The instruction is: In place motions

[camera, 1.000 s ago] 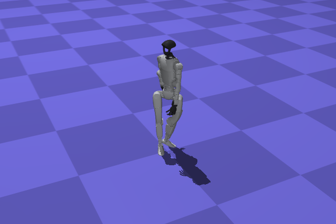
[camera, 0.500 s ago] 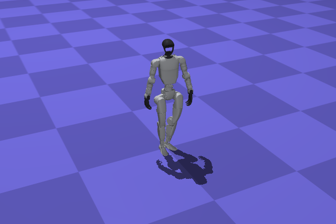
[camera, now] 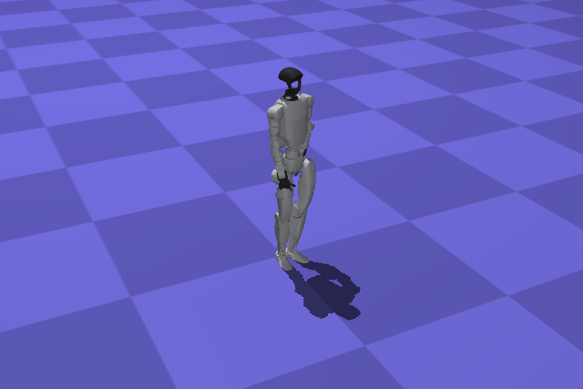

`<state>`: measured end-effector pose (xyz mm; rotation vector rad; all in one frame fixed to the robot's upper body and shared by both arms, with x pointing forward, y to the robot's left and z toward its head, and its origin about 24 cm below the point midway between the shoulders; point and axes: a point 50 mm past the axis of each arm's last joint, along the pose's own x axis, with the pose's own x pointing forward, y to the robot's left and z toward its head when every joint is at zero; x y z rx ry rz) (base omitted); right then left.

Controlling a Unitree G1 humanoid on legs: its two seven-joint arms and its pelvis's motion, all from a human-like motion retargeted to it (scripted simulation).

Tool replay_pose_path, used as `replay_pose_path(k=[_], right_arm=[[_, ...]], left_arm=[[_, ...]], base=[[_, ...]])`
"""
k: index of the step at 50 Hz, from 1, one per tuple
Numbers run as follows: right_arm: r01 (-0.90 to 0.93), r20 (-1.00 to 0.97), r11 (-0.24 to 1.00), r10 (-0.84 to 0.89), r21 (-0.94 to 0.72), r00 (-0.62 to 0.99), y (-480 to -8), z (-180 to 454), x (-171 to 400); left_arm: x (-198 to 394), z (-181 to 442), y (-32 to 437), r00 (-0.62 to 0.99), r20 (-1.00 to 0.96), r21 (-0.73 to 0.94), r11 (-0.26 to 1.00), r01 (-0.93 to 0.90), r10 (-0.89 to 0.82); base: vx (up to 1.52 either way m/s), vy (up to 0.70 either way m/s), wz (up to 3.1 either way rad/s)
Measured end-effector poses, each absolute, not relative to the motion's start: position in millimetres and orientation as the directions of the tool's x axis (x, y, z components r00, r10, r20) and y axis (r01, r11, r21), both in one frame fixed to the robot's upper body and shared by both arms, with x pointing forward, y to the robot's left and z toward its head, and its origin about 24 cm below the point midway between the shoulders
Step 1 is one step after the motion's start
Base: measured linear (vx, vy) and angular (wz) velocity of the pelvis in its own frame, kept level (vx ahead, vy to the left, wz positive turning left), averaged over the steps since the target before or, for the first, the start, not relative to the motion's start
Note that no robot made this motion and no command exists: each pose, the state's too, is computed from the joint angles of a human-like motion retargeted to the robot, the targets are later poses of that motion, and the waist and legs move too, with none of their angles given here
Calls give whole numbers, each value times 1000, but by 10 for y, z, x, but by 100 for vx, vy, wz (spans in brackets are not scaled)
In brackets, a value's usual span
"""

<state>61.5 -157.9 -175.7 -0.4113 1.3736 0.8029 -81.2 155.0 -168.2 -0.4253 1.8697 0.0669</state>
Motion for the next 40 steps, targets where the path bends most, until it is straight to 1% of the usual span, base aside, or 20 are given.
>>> replay_pose_path(k=[4,7,10,13,15,20,24,28,35,40], right_arm=[[-792,-983,588,166,164,-80,-1685,-1783,446],[-806,-984,564,89,178,-155,-1809,-1788,269],[-773,-970,598,33,211,-239,-1934,-1771,62],[-704,-952,671,5,231,-307,-2034,-1741,-117],[-659,-943,717,-4,229,-333,-2080,-1723,-207],[-524,-942,829,13,197,-334,-2129,-1704,-329],[-494,-942,848,16,191,-335,-2140,-1700,-353],[-521,-943,832,9,191,-332,-2129,-1705,-329],[-590,-946,776,26,223,-325,-2011,-1736,-253],[-675,-950,701,10,228,-311,-1959,-1754,-187]], left_arm=[[-677,-1713,1532,-247,-940,-158,941,-300,-236],[-549,-1741,1576,-236,-956,-110,960,-259,-174],[-428,-1758,1660,-233,-966,-72,982,-174,-112],[-290,-1768,1763,-208,-975,-68,994,-81,-84],[-200,-1772,1819,-179,-981,-72,996,-54,-80],[19,-1776,1885,-118,-990,-73,997,-26,-76],[120,-1778,1858,-77,-991,-105,993,-57,-109],[180,-1779,1813,-58,-988,-141,988,-65,-144],[180,-1783,1772,-83,-989,-126,992,13,-125],[116,-1784,1688,-120,-982,-151,987,59,-143]], base=[[3,-4,-140],[2,-3,-143],[1,-1,-2],[-1,-1,50],[-2,0,-103],[-3,0,38],[-2,1,45],[-2,1,-19],[2,1,15],[0,0,0]])
